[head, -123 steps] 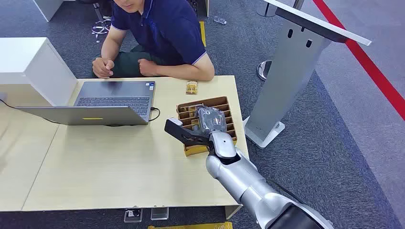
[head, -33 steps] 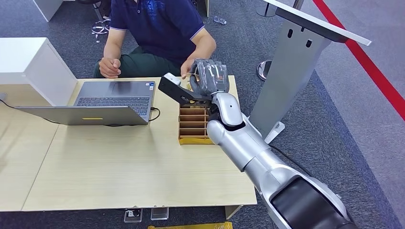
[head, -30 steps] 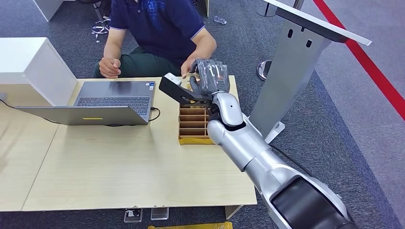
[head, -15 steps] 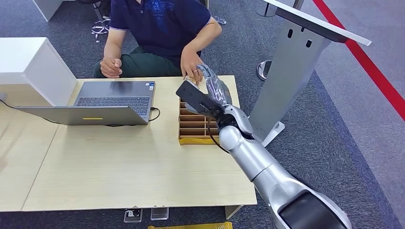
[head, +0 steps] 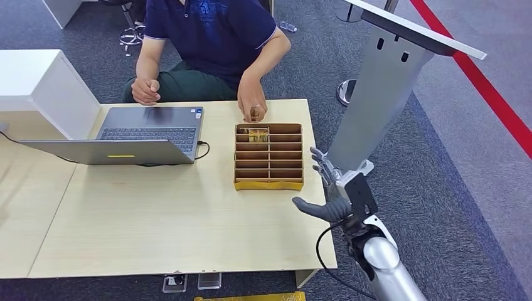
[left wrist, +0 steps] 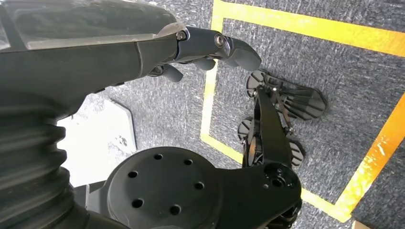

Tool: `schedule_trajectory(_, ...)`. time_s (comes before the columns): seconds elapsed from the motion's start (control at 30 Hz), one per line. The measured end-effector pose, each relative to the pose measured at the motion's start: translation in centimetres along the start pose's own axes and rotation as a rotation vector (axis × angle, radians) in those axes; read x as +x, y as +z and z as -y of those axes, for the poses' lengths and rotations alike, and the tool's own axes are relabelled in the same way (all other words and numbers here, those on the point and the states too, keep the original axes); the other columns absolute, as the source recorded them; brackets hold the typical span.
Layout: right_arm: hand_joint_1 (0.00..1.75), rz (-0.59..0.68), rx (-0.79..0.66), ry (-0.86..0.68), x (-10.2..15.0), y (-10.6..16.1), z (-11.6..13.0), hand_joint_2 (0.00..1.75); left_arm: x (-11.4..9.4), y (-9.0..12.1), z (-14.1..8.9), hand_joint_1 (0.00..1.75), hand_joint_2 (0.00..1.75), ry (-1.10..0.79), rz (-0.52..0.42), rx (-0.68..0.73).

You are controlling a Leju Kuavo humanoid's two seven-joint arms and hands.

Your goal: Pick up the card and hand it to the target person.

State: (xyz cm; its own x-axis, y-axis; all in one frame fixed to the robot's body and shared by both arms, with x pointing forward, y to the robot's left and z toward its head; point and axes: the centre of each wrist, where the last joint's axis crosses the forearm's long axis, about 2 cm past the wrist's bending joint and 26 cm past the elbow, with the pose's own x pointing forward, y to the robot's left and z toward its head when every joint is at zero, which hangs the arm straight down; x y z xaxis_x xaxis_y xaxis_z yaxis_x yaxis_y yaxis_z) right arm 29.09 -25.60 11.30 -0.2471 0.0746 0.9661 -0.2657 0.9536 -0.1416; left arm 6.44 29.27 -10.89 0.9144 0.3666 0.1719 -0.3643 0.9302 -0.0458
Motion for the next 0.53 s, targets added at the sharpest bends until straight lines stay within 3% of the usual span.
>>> schedule_trajectory(0.23, 0.0, 0.029, -0.036, -0.013, 1.0, 3.8, 1.2, 1.75, 0.1, 0.0, 0.0, 0.0, 1.75, 0.0, 0.002, -0.002)
schedule_trajectory(0.53, 0.0, 0.065, -0.025, -0.001, 2.0, 4.3, 1.3, 1.75, 0.3, 0.0, 0.1, 0.0, 1.75, -0.002, 0.015, -0.013)
